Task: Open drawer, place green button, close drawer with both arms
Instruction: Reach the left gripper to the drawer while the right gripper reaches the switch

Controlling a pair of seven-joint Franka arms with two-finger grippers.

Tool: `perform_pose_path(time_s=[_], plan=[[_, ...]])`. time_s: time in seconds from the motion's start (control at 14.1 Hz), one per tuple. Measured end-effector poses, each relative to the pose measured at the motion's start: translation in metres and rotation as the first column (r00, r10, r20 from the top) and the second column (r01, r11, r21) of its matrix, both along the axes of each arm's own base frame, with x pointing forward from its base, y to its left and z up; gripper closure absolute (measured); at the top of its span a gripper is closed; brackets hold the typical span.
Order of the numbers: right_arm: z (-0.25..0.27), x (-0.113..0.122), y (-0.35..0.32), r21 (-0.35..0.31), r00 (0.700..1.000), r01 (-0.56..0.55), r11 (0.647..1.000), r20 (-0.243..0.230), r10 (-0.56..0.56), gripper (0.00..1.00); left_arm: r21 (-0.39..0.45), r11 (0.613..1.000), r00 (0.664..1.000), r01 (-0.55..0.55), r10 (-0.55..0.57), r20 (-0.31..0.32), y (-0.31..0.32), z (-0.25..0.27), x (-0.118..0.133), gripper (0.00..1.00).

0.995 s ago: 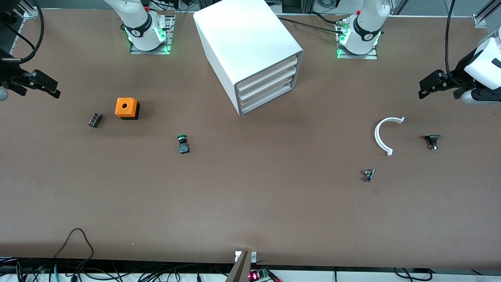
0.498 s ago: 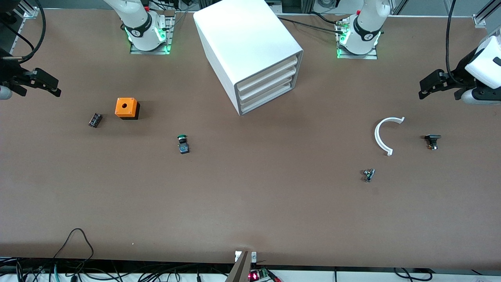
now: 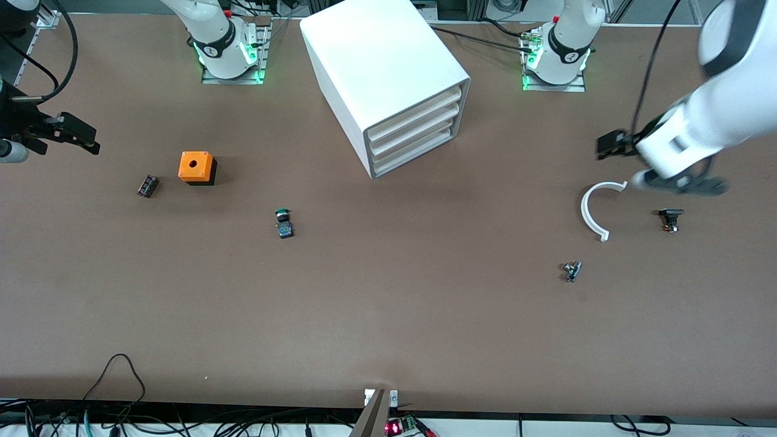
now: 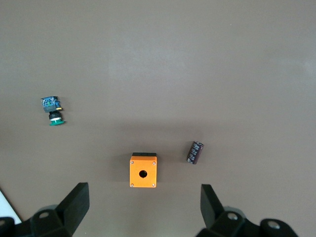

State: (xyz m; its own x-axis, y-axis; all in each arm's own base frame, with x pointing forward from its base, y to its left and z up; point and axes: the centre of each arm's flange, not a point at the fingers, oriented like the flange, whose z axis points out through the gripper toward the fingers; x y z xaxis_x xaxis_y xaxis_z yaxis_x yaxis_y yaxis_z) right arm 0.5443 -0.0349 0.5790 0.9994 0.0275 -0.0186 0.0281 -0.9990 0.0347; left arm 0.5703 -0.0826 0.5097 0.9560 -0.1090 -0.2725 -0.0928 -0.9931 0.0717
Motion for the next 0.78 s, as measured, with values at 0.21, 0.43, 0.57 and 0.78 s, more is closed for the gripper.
perform_pose_path(time_s=[0.21, 0.43, 0.57, 0.78], plan=[[-0.007, 0.003, 0.0, 0.001, 1.0, 0.0, 1.0, -0.017, 0.0, 0.0, -0.182, 0.981, 0.988, -0.067, 0.041, -0.146, -0.021, -0.067, 0.009, 0.0], [-0.031, 0.012, 0.006, 0.004, 0.998, -0.013, 1.0, -0.062, 0.014, 0.0, -0.363, 0.908, 0.959, -0.207, 0.115, -0.259, -0.059, -0.164, 0.005, 0.0], [-0.062, 0.025, 0.025, 0.006, 0.993, -0.047, 0.999, -0.111, 0.047, 0.0, -0.413, 0.876, 0.942, -0.249, 0.12, -0.313, -0.103, -0.222, -0.015, 0.0], [-0.108, 0.048, 0.055, 0.005, 0.986, -0.097, 0.995, -0.132, 0.097, 0.0, -0.46, 0.841, 0.924, -0.283, 0.111, -0.366, -0.18, -0.271, -0.057, 0.0]])
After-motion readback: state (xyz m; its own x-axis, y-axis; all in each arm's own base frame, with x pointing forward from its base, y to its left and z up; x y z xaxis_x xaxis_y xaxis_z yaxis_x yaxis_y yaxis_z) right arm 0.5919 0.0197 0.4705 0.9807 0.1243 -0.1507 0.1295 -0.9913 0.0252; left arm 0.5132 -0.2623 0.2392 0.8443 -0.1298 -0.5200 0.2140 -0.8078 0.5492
